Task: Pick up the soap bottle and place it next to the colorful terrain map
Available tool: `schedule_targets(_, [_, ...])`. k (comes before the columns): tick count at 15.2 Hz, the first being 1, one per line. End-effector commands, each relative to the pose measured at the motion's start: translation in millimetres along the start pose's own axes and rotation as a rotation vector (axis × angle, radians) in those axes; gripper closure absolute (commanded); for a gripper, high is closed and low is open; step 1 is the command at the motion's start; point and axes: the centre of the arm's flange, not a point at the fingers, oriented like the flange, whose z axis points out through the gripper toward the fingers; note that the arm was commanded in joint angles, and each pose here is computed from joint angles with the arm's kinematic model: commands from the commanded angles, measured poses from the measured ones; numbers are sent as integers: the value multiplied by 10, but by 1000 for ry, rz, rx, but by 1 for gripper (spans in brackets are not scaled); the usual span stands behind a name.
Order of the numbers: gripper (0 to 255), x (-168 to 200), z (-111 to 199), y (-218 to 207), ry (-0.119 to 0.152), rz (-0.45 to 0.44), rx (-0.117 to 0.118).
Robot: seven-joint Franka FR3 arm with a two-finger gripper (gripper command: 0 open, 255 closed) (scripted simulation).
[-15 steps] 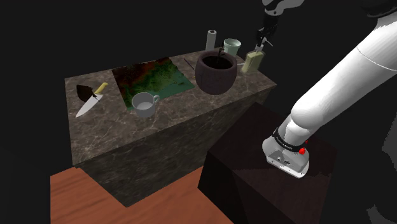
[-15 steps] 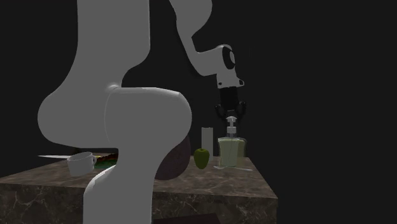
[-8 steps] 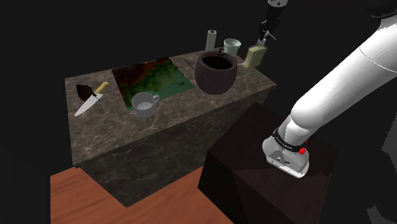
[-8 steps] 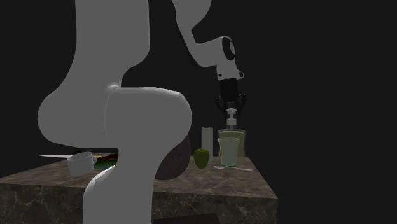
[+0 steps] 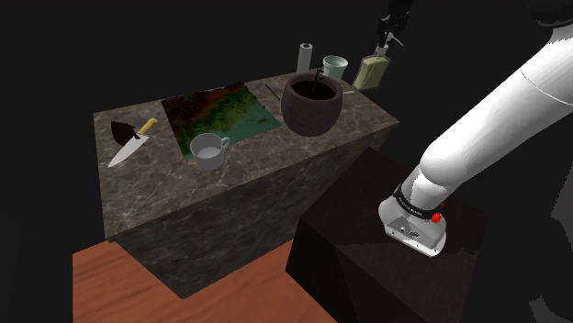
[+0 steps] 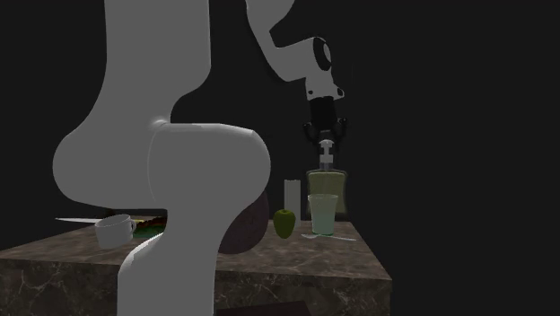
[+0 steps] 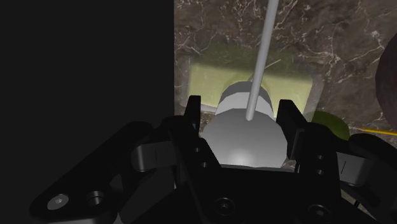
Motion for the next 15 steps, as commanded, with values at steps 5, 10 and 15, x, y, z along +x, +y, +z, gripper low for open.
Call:
schedule_targets(5, [255,7,-320,38,0,0,0])
schedule_targets(10, [255,14,-582,71,0,0,0])
schedule_targets(15, [255,21,-844,103,0,0,0])
